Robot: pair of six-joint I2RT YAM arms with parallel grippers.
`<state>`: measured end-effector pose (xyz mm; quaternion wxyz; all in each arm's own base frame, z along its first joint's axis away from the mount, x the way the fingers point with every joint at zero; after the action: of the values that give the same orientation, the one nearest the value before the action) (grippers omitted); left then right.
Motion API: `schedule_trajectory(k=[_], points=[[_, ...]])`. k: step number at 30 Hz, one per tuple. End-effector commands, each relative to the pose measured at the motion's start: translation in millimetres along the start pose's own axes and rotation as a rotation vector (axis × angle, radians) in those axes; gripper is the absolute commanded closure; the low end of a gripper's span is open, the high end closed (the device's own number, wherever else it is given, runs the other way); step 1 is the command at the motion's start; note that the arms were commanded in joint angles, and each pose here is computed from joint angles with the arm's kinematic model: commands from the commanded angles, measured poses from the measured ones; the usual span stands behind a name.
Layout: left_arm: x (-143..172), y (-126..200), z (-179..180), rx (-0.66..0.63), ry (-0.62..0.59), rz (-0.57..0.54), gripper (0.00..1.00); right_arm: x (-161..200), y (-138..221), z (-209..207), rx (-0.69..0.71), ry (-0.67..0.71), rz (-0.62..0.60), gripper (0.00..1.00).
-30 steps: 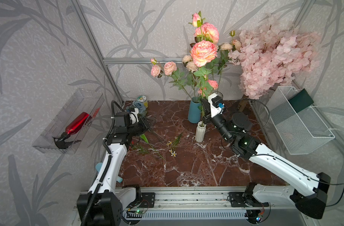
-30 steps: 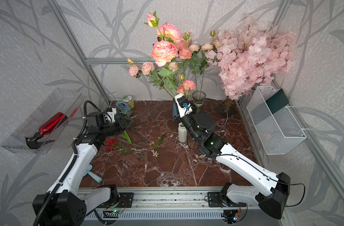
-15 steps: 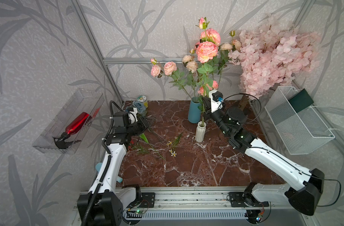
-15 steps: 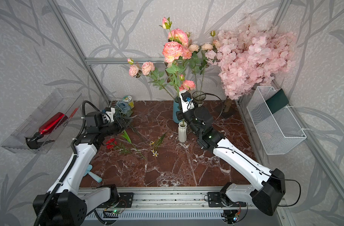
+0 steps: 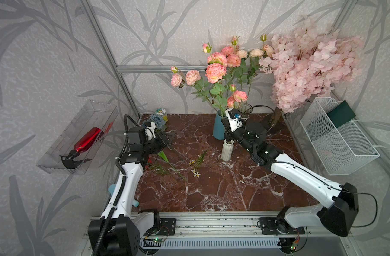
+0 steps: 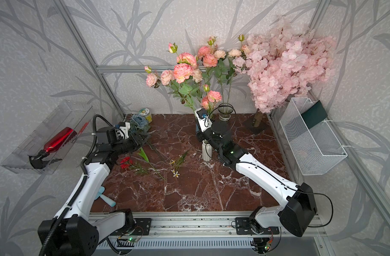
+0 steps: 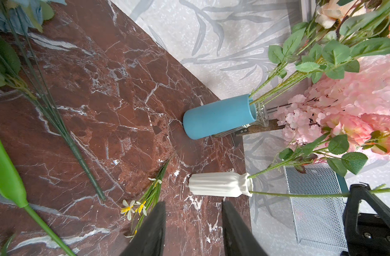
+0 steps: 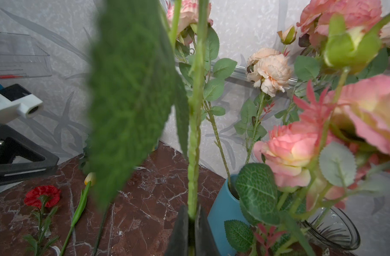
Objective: Place the pink flowers into the vase
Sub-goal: Place the flower in the vase.
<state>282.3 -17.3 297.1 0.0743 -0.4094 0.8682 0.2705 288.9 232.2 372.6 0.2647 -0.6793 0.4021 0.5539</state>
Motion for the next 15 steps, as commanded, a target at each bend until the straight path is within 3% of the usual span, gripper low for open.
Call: schedule_trajectory(k=[1,15], points=[[0,2,-3,0.031,-0.005,-0.003,0.57,13,-3,2,-0.011,0.037,0.069,1.00],[0,4,-4,0.044,-0.007,-0.003,0.57,45,-15,-3,0.052,0.071,0.238,1.00]])
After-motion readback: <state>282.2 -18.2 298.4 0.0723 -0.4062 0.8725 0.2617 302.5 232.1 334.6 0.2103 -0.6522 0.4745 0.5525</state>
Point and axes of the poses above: each gripper's point midway between its finger pads, its own y axis back along the fingers, its own z axis along the line the jaws close on, x = y × z, the point moved 9 cm from there along y, back along the fingers, and after that the axes turned 8 degrees about y, right-handed, at the moved point
